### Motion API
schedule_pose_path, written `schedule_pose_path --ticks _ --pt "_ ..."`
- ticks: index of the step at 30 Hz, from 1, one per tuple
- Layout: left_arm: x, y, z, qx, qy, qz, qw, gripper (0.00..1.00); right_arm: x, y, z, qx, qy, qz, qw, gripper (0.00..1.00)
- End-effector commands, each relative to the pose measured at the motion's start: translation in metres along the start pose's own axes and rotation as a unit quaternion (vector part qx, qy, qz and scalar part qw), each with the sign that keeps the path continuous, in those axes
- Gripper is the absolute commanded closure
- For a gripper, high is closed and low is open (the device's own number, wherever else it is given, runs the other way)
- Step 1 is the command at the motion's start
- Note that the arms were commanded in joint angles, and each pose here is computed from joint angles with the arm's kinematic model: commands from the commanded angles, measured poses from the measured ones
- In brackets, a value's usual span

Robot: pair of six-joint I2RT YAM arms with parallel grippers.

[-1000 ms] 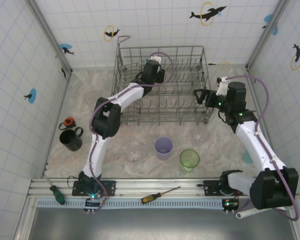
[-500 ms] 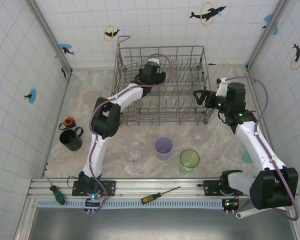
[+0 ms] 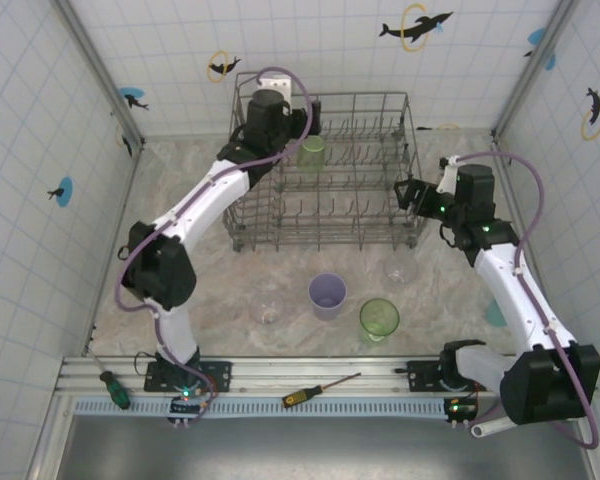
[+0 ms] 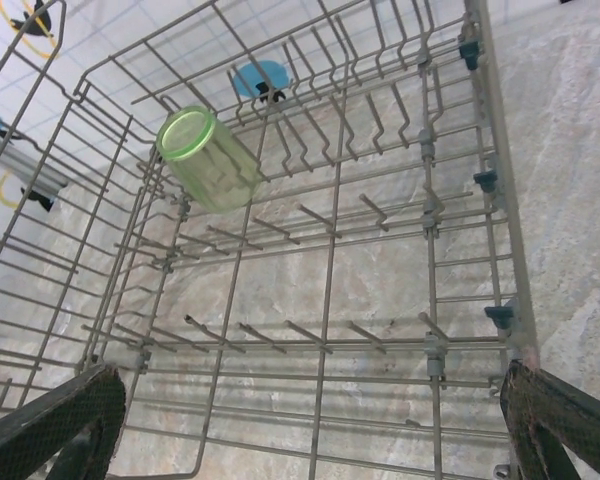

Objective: Load the cups into the dish rack

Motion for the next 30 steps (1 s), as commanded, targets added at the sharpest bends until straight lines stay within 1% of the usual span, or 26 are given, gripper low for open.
schedule_pose_path --ticks 1,4,7,10,14,21,23,26,30 --pt "-0.021 -0.018 -0.002 -0.027 -0.018 0.03 0.999 0.02 0.019 -0.015 0.004 -0.028 0.002 -0.036 0.999 0.0" --pt "-0.036 -0.044 0.001 -0.024 -0.025 0.044 0.998 0.02 0.032 -0.015 -0.002 -0.064 -0.011 -0.054 0.996 0.0" --pt "-0.056 -0.069 0.003 -0.026 -0.038 0.062 0.997 0.02 0.047 -0.011 -0.008 -0.103 -0.019 -0.051 0.993 0.0" --pt "-0.076 -0.09 0.003 -0.029 -0.052 0.078 0.995 0.02 0.061 -0.004 -0.01 -0.122 -0.025 -0.05 0.991 0.0" --pt "-0.092 -0.116 0.006 -0.028 -0.063 0.087 0.994 0.02 0.073 0.01 -0.02 -0.138 -0.029 -0.044 0.989 0.0" --pt "-0.114 -0.147 0.011 -0.018 -0.057 0.112 0.992 0.02 0.089 0.035 -0.04 -0.162 -0.005 -0.023 0.986 0.0" --pt "-0.12 -0.154 0.011 -0.018 -0.057 0.116 0.991 0.02 0.094 0.042 -0.044 -0.174 -0.006 -0.016 0.985 0.05" --pt "-0.135 -0.161 0.013 -0.014 -0.059 0.129 0.99 0.02 0.099 0.052 -0.049 -0.192 -0.008 -0.006 0.981 0.06" --pt "-0.14 -0.167 0.013 -0.015 -0.06 0.134 0.989 0.02 0.102 0.064 -0.058 -0.215 -0.013 0.009 0.977 0.09"
Point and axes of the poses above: each hand's point on the last joint's axis, 136 mm out from that joint toward the fingers, its own y axis out along the fingers, its own z axis along the line the jaws close on, x = y × z, the point moved 5 cm from there along -y, back along the fingers, and after that the axes turned 15 degrees about y, right-handed, at the moved point
